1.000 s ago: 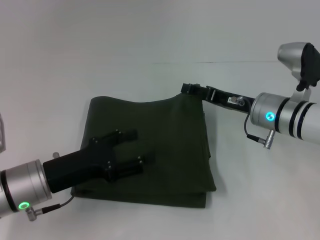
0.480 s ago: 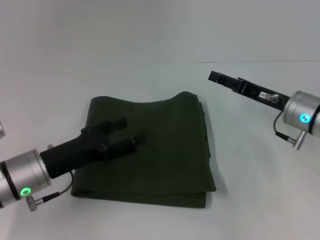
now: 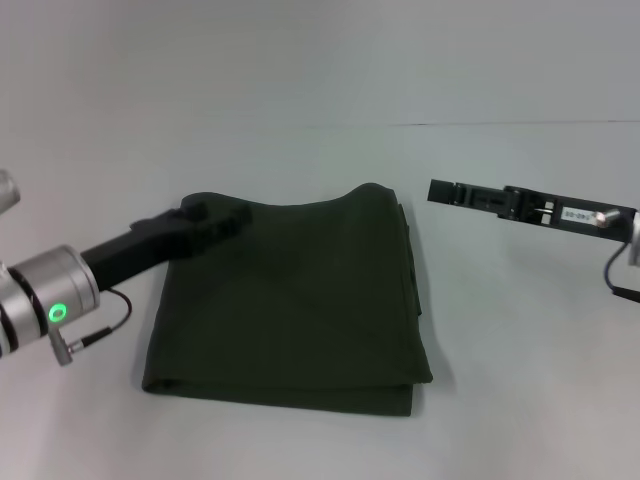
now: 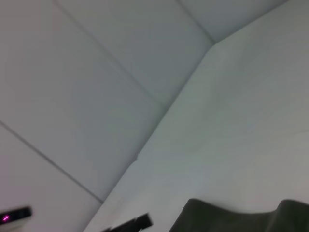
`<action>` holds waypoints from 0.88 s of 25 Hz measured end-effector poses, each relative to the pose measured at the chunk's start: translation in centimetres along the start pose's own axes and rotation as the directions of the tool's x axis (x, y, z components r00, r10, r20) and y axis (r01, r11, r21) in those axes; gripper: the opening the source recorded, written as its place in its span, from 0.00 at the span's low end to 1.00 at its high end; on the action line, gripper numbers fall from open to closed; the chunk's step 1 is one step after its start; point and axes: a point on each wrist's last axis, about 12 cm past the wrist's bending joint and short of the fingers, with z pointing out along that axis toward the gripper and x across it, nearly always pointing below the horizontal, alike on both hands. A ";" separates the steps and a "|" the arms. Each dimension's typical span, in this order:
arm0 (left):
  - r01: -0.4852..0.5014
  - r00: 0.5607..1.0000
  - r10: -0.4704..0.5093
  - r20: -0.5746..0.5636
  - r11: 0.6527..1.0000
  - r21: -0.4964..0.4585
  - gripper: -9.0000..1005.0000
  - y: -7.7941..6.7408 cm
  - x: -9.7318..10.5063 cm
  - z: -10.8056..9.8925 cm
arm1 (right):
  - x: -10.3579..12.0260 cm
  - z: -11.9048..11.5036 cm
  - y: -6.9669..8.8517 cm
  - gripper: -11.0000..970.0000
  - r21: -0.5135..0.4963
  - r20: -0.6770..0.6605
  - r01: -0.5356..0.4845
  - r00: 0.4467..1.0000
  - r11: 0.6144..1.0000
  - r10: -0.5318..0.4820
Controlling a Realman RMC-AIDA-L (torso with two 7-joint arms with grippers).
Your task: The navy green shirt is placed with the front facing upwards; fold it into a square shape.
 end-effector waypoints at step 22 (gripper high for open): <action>-0.219 0.970 0.169 -0.174 0.917 -0.333 0.80 2.1 -1.7 4.5 | 0.9 -2.8 -0.5 0.82 -0.006 0.060 -0.083 0.995 0.997 0.083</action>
